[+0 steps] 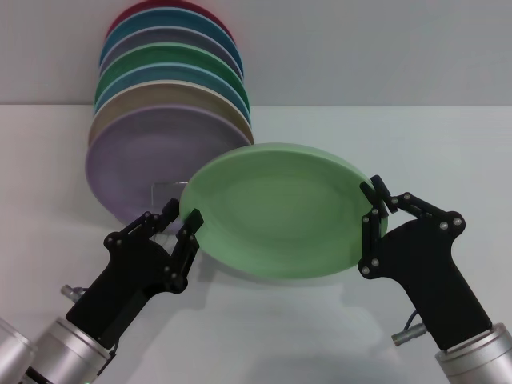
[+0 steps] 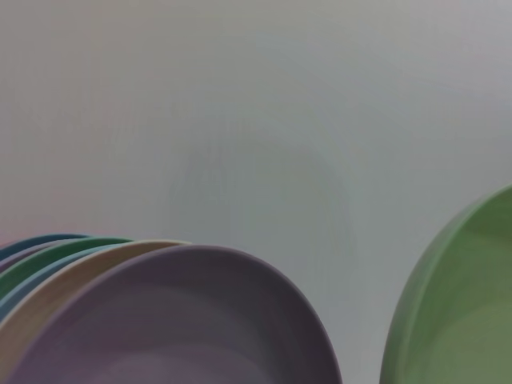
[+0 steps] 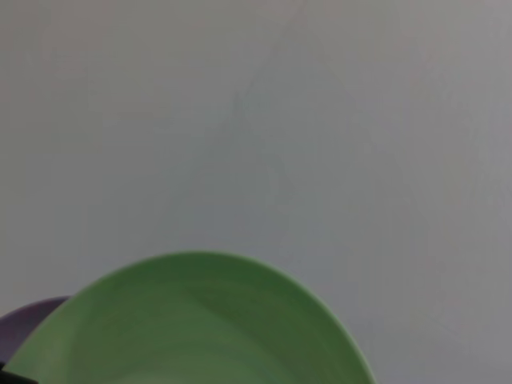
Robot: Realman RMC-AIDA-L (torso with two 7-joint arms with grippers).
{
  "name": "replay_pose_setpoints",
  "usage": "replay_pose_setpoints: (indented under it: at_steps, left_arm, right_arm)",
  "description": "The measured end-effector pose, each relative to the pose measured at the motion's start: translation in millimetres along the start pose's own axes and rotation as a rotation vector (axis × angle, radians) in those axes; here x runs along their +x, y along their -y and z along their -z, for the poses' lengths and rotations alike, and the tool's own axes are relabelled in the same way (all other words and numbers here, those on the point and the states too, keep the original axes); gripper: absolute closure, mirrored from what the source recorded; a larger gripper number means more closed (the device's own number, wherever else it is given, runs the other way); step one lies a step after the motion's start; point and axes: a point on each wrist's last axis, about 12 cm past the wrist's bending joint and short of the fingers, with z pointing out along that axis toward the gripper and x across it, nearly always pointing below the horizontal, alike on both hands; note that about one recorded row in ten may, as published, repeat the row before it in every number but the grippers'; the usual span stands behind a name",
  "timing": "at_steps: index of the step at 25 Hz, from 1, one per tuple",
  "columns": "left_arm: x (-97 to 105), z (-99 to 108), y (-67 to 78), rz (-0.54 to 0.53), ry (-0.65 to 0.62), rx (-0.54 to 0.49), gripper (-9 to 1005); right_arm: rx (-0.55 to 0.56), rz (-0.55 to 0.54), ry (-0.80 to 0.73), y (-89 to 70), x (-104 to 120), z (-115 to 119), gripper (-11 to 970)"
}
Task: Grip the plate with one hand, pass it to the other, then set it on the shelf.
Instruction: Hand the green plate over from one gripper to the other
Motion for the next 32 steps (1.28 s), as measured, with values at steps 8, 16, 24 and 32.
replay_pose_setpoints:
  at_steps: [8, 16, 24, 32]
  left_arm:
    - [-0.9, -3.8, -0.4, -0.004, 0.002, 0.008, 699]
    - [-0.8, -3.7, -0.4, -0.032, 0.001, 0.009, 767]
    - [0.4, -5.0, 0.2, -0.040, -0.009, 0.010, 885]
    - [-0.2, -6.9, 0.9, -0.037, -0.005, 0.010, 915]
  right_arm:
    - [0.000, 0.001, 0.004, 0.3, -0.1, -1.6, 940]
    - [0.001, 0.000, 0.005, 0.4, -0.1, -2.3, 941]
    - [0.007, -0.004, -0.001, 1.3, 0.8, -2.7, 941]
    - [0.006, -0.003, 0.001, 1.5, 0.8, -3.1, 941]
